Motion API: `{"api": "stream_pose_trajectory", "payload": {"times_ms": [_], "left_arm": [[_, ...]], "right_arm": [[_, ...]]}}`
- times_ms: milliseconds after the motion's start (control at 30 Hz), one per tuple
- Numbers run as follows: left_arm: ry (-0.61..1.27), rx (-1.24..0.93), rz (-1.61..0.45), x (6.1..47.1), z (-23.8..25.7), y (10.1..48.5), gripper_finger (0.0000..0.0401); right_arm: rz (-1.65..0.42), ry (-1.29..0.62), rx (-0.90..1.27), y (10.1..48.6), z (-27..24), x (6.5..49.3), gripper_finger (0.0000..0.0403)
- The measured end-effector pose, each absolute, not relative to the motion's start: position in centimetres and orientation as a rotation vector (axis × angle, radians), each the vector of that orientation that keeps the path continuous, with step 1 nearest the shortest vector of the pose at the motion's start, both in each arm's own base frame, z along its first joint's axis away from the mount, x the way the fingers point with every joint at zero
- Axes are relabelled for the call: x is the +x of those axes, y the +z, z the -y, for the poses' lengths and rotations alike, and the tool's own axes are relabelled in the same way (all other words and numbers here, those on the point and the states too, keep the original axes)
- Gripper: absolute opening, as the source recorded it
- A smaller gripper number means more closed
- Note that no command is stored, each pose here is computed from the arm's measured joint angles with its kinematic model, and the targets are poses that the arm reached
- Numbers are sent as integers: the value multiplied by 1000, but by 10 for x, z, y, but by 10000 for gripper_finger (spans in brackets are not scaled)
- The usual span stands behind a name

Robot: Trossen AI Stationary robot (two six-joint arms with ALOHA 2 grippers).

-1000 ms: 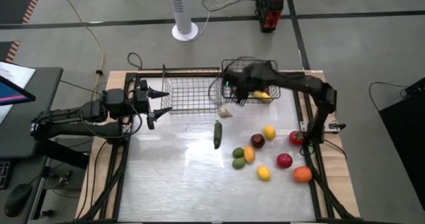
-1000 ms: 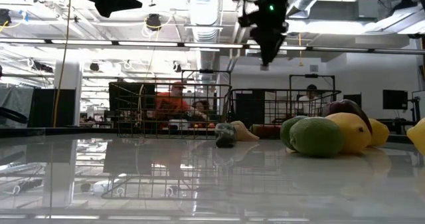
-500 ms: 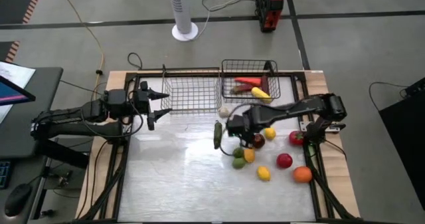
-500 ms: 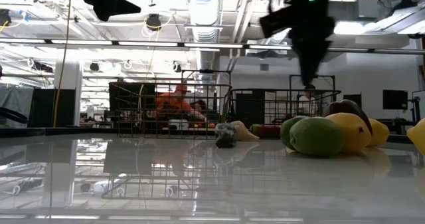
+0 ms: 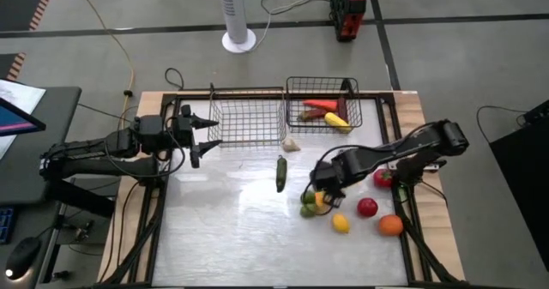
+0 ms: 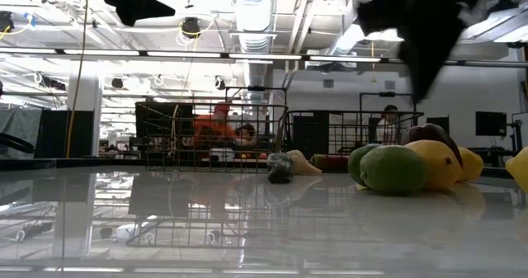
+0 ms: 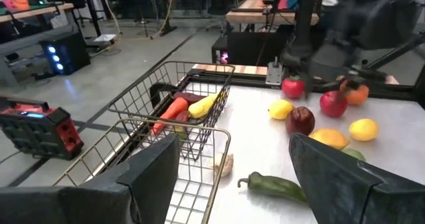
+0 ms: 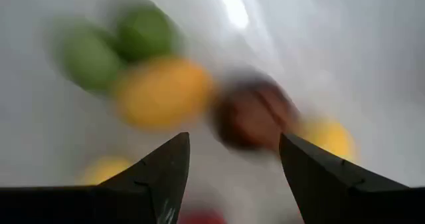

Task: Sort produce into baskets
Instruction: Put the lime into the left wire basket

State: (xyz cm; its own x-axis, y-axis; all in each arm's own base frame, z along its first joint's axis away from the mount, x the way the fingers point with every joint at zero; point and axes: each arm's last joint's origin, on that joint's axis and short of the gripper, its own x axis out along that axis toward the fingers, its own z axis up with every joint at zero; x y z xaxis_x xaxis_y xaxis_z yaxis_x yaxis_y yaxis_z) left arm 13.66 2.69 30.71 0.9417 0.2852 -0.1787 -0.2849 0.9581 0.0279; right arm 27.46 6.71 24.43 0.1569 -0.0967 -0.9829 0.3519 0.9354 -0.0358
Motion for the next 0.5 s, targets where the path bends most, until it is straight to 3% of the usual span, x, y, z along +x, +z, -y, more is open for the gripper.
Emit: {"api": "stream_pose_trajectory", "payload": {"times_ms": [200,500], "left_arm": [[314,4,-182,136,-28,307,272],[314,4,-182,136,-28,307,272]], "right_arm": [[-1263,-115,89,228,-101,312,261],[-1354,-109,-97,189,-102,349,261]]}}
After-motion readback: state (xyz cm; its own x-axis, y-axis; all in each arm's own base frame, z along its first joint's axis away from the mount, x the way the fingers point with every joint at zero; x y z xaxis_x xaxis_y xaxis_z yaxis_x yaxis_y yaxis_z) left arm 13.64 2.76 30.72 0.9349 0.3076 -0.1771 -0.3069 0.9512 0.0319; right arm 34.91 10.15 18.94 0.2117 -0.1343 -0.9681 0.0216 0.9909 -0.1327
